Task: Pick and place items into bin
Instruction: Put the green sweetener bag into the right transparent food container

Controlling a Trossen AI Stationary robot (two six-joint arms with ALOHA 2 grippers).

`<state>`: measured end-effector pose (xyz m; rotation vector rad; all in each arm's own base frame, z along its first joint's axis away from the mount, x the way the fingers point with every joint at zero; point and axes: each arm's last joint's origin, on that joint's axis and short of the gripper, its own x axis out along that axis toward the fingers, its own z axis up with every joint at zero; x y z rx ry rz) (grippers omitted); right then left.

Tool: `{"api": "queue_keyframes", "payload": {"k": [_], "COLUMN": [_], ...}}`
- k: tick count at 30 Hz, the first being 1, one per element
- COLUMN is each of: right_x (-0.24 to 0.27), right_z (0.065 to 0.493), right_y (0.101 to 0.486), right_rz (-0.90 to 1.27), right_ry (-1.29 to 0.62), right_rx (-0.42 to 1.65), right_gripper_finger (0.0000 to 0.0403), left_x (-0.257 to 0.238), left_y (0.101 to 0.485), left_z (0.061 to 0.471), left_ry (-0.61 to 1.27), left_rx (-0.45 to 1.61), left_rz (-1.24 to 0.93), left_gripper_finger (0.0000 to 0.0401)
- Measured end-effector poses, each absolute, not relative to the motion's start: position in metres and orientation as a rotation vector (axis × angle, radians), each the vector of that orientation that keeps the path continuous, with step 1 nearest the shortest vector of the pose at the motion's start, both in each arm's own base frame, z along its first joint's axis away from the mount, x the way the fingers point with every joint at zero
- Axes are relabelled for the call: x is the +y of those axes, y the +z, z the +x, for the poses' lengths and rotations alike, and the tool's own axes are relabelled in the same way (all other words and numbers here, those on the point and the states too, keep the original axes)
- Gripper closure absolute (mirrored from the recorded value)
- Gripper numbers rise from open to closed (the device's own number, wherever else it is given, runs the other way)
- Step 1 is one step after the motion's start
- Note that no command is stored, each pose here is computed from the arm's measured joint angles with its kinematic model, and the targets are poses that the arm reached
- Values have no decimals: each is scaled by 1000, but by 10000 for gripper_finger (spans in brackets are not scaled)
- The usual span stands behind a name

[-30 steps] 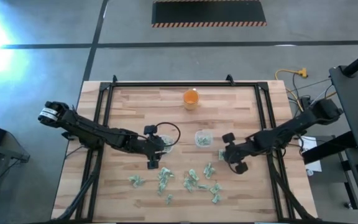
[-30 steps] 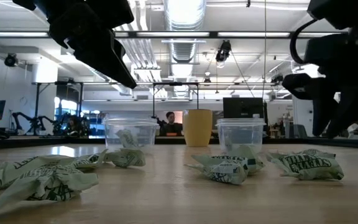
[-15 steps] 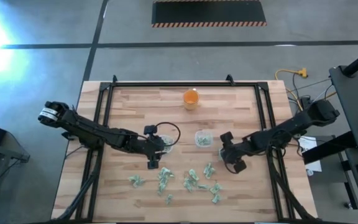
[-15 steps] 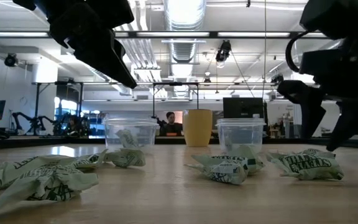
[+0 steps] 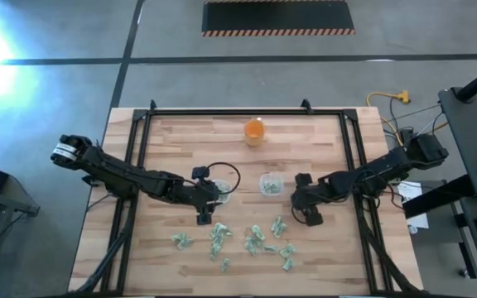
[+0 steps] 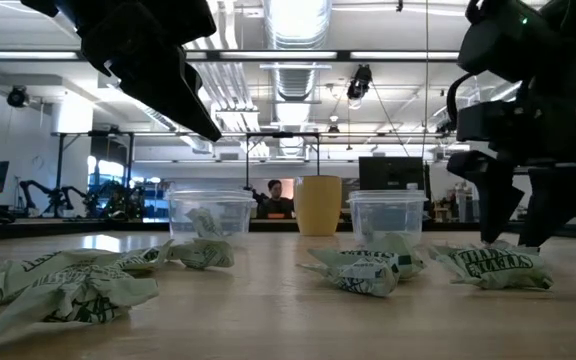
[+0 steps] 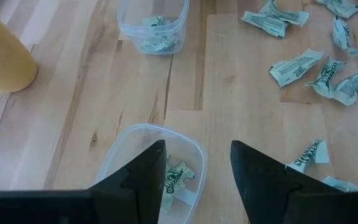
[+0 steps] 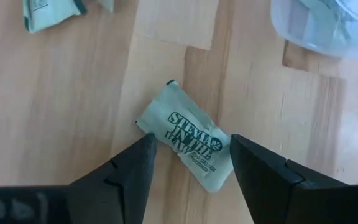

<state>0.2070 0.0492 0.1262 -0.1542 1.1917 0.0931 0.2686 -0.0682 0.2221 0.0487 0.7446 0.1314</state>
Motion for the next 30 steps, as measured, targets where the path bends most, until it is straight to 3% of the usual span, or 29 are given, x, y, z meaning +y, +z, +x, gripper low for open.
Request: {"api": "queue_keyframes", "payload": {"k": [6, 22, 30], "right_x": [48, 48, 47], "right_z": [203, 199, 196], "right_y": [128, 129, 139], "right_rz": [-61, -8, -4], "right_ry": [25, -8, -11], "right_rx": [1212, 1239, 1188], "right_gripper_finger": [216, 335, 361], "left_x": [-68, -69, -69], "left_y": [222, 222, 222], "left_z": [269, 268, 268], "left_ry": [132, 128, 127], "left_rx": [745, 752, 752], "left_rz": [48, 52, 53], "left_gripper_finger": [237, 237, 237]}}
